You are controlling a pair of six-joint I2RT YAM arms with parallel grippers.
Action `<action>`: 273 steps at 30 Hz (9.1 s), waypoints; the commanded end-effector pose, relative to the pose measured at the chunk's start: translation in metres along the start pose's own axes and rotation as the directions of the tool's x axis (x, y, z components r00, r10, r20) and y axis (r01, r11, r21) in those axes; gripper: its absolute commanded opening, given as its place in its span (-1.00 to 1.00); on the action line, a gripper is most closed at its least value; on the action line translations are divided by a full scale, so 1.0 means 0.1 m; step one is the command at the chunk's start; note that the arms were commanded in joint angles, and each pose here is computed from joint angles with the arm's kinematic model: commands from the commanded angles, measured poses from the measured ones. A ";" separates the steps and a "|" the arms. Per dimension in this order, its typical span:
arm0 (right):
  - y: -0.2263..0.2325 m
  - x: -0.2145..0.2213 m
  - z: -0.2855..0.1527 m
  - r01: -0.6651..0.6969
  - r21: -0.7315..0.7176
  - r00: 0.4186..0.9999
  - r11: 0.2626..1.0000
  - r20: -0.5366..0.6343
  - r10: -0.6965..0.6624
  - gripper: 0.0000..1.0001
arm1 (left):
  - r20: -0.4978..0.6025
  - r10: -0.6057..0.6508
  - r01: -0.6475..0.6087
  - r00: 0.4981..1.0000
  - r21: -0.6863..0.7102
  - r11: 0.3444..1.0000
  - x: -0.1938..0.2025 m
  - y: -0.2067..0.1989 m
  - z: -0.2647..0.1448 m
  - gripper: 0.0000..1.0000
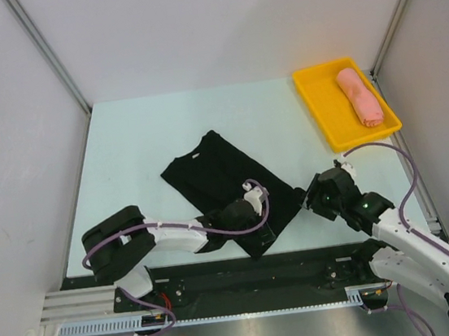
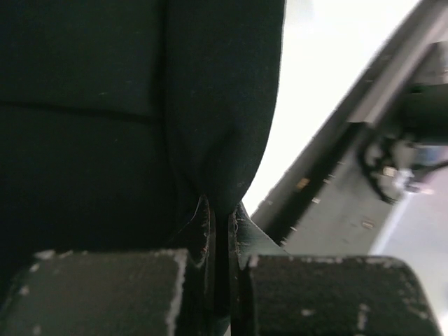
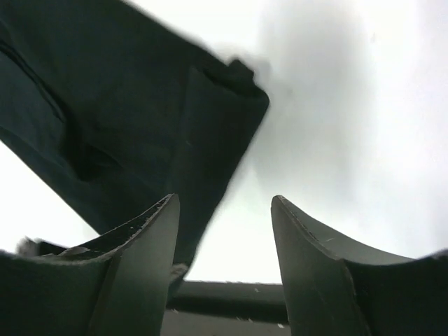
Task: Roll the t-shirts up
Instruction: Roll the T-shirt to the center of the board.
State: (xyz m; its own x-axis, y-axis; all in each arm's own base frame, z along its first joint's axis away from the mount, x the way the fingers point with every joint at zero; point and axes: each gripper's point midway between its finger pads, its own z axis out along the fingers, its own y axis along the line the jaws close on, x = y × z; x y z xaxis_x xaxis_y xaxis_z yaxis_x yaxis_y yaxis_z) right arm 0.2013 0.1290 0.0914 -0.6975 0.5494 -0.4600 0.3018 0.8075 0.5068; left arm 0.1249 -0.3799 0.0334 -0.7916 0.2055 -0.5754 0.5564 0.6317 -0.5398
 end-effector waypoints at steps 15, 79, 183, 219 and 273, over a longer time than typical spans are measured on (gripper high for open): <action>0.17 0.30 0.33 -0.040 0.035 0.999 0.999 -0.025 0.041 -0.13 | -0.175 -0.309 0.349 0.935 0.297 0.889 0.03 -0.17 -0.15 -0.93; 0.49 0.11 0.69 -0.019 0.255 0.988 0.967 -0.141 0.056 0.11 | -0.168 0.490 -0.493 0.855 -0.554 0.670 -0.07 0.29 -0.21 -0.69; 0.81 -0.16 0.71 -0.024 0.103 0.996 0.994 -0.084 0.033 -0.17 | -0.070 0.451 -0.454 0.890 -0.237 0.859 -0.19 -0.03 -0.06 -1.00; 0.37 0.36 0.30 0.014 0.058 0.998 0.998 -0.055 -0.011 -0.64 | -0.111 -0.092 0.116 0.990 0.231 0.966 0.03 -0.03 -0.15 -1.00; 0.72 0.20 1.06 -0.018 0.103 0.985 0.994 -0.167 0.035 -0.63 | -0.119 0.480 -0.477 0.869 -0.459 0.749 -0.45 0.19 -0.21 0.26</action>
State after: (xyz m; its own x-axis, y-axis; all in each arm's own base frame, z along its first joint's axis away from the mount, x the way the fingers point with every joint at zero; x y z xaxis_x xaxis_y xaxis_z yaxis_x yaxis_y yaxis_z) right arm 0.2664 0.2228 0.0366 -0.7951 0.5354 -0.2849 0.3884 0.8103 0.4389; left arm 0.1515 -0.3590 0.0594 -0.5161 0.5334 -0.6702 0.7029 0.7108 0.0244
